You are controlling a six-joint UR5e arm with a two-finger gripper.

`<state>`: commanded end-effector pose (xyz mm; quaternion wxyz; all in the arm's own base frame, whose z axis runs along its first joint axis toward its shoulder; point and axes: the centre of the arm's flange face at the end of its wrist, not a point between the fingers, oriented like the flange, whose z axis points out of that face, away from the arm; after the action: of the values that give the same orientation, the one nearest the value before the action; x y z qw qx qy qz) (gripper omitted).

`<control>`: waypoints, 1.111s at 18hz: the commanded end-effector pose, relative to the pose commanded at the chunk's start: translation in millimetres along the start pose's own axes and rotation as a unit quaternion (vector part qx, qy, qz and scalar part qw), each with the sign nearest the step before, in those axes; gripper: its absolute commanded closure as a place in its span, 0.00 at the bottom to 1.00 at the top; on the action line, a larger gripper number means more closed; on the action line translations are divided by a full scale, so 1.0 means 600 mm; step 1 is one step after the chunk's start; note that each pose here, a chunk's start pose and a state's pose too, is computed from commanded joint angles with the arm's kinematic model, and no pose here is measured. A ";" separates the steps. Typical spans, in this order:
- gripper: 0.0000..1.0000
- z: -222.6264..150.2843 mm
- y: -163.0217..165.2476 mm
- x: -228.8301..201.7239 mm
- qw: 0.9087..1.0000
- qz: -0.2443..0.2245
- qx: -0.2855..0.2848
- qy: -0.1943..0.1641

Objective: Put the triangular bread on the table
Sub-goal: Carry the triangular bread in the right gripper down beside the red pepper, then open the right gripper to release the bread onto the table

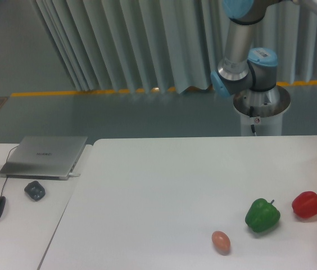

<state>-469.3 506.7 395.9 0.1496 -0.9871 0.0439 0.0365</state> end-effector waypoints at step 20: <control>0.00 0.092 -0.030 0.033 0.995 -0.073 -0.048 -0.047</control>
<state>-451.3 538.6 347.0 0.1059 -0.9909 -0.0371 0.0742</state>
